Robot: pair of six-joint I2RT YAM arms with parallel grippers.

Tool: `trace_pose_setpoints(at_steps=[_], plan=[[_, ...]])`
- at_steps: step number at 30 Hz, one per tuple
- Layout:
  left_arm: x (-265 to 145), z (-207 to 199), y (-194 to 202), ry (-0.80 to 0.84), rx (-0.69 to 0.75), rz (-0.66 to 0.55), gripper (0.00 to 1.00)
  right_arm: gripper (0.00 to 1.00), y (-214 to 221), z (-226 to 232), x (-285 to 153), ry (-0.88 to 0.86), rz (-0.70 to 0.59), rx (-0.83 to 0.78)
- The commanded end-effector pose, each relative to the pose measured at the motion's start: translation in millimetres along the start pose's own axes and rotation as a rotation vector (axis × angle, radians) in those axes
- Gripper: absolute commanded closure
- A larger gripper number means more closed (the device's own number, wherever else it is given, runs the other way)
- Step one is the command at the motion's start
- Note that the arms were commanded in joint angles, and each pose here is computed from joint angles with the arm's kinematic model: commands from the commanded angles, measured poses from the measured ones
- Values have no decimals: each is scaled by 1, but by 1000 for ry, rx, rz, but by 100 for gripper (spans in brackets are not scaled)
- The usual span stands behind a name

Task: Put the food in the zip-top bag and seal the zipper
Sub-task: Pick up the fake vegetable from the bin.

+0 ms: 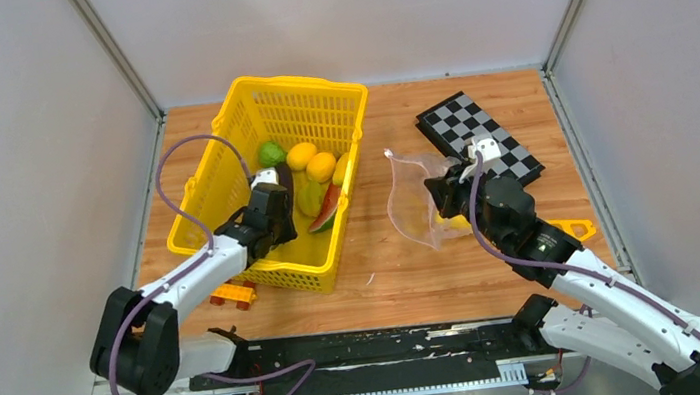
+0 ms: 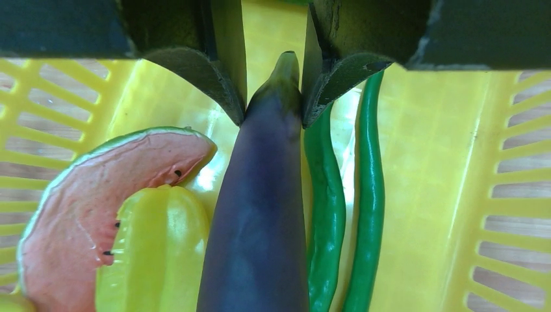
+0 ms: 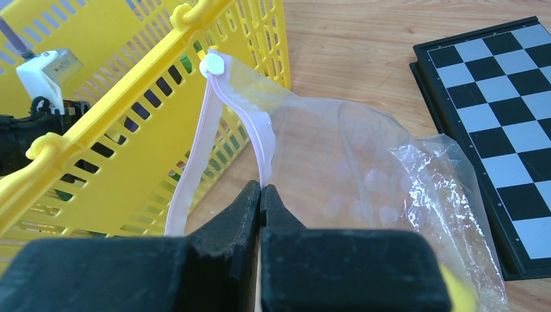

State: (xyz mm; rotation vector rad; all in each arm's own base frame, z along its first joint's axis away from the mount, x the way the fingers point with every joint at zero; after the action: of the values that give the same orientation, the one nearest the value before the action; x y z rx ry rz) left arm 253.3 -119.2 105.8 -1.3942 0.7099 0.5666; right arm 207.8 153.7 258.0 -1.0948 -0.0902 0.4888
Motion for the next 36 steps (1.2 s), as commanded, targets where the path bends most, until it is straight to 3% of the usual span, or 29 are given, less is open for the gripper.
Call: trace_pose_setpoints(at_steps=[1, 17, 23, 30, 36], plan=[[-14, 6, -10, -14, -7, -61, 74, 100, -21, 12, -1, -42, -61, 14], [-79, 18, -38, 41, -49, -287, 78, 100, -22, 15, -1, -68, -62, 18], [-93, 20, -42, 59, -32, -305, 78, 100, -22, 16, -1, -71, -62, 18], [-123, 5, -61, 233, -9, -393, 79, 100, -23, 16, -2, -75, -67, 14], [-179, -4, -78, 404, 45, -439, 79, 100, -22, 17, 1, -87, -73, 10]])
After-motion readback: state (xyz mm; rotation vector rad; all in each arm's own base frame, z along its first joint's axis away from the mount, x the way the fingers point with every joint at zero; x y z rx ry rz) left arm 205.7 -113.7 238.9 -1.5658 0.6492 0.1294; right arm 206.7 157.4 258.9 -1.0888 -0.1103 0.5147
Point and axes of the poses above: each gripper's point midway between its finger pads, its own x axis out along the fingers, its own z axis along the line the jaws close on, y = z × x, the point moved 6 cm from there along -x, back along the fingers, and after that the axes turned 13 degrees about x, right-handed, at the moved point
